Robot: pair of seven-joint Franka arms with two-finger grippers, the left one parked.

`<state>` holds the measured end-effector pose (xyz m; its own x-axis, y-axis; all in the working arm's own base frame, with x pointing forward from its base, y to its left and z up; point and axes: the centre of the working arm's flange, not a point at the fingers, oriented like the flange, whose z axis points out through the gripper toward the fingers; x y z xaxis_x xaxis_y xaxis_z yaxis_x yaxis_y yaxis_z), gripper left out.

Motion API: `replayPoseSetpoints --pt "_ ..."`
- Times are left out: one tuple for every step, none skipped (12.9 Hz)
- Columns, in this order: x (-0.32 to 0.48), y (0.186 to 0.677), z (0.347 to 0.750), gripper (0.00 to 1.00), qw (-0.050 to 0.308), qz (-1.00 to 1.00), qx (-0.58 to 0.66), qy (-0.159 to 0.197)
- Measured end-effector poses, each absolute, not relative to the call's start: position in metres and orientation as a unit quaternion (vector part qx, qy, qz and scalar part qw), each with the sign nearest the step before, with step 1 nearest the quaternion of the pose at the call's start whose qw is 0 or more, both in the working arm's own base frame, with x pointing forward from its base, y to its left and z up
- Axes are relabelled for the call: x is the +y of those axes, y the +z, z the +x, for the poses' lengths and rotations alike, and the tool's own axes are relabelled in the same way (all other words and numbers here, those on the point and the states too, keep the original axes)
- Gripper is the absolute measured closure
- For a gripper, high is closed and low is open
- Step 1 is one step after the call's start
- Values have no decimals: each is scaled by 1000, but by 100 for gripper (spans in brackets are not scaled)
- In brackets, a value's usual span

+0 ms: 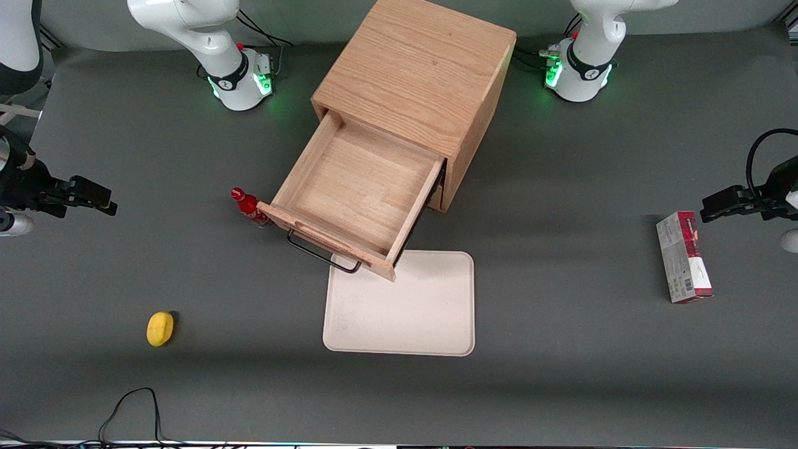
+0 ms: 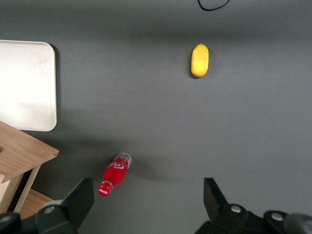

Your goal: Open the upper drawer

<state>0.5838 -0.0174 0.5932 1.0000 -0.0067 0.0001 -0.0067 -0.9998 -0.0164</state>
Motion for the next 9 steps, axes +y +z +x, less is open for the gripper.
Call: replayPoseSetpoints --pt "-18 593 584 0 6 -1000 3 0" --pt "-19 593 584 0 2 -1000 3 -1" --pt "-19 593 584 0 0 -1000 3 -1" --pt "-19 593 584 0 -1 -1000 3 0" --pt "-19 593 585 0 -1 -1000 3 0" --pt "-19 592 585 0 -2 -1000 3 1" --pt "-19 591 585 0 -2 -1000 3 1" --pt "-19 591 585 0 -2 -1000 3 1" --pt "-20 591 585 0 -2 -1000 3 2"
